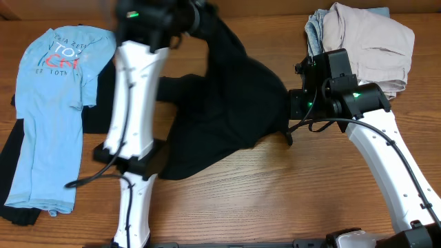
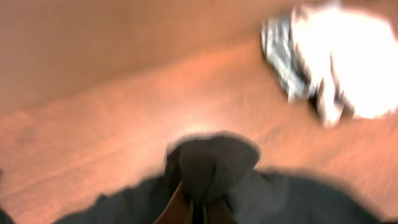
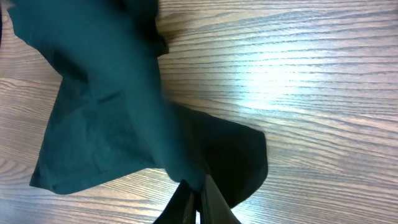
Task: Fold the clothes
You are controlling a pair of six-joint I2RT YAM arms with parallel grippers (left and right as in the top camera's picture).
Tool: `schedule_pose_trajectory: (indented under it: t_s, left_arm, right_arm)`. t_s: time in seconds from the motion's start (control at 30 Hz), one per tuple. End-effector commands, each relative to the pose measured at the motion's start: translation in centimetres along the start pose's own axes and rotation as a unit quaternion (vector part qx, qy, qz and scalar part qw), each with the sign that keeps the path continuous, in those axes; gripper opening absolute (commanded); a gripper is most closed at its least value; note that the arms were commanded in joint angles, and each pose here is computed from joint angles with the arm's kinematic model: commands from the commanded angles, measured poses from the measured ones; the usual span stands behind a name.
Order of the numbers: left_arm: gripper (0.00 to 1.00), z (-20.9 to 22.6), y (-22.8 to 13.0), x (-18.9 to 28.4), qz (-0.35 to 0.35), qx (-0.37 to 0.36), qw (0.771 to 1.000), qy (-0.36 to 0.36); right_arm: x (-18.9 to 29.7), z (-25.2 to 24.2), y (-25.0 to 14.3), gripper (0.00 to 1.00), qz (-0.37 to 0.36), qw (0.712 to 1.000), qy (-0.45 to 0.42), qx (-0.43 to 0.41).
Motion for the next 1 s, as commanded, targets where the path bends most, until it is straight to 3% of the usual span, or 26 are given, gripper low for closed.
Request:
schedule_pose_trajectory:
  t_s: [0.0,0.2,0.7,0.73,0.87,0.97]
  left_arm:
    - [0.04,-0.4,3.5,7.4,-0.100,0.042,0.994,-0.021]
    - [0.04,-1.0,5.8,11.8,-0.171,0.036,0.984,-0.035]
    - [0.04,-1.3,6.1,11.8,-0.178,0.033,0.983,-0.037]
    - [0.04,-1.3,6.2,11.8,-0.179,0.033,0.983,-0.037]
    - [0.04,-1.2,6.2,11.8,-0.180,0.034,0.982,-0.034]
    - [0.04,-1.1,6.2,11.8,-0.181,0.034,0.982,-0.033]
  right_arm:
    - [0.0,-0.3,0.2,0.04,-0.005,1.000,-0.006,0.000]
    - [-2.9,-1.0,-1.2,0.04,0.010,1.000,-0.006,-0.003]
    - [-12.6,-3.6,-8.4,0.04,0.120,0.992,-0.014,-0.028]
    - [-12.9,-3.6,-8.9,0.07,0.129,0.991,-0.013,-0.030]
    - [-13.2,-3.6,-9.9,0.35,0.143,0.988,-0.012,-0.050]
    - [-13.1,-3.1,-9.8,0.41,0.143,0.988,0.005,-0.062]
Point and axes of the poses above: each gripper's point midway between its finger pads, its own x axis back along the fingers, its own z axis along the line the jaws close on, y = z × x, the point moved 2 cm from there along x, back along the fingers, and after that the axes turned 7 degrees about x, right-handed, at the moved point
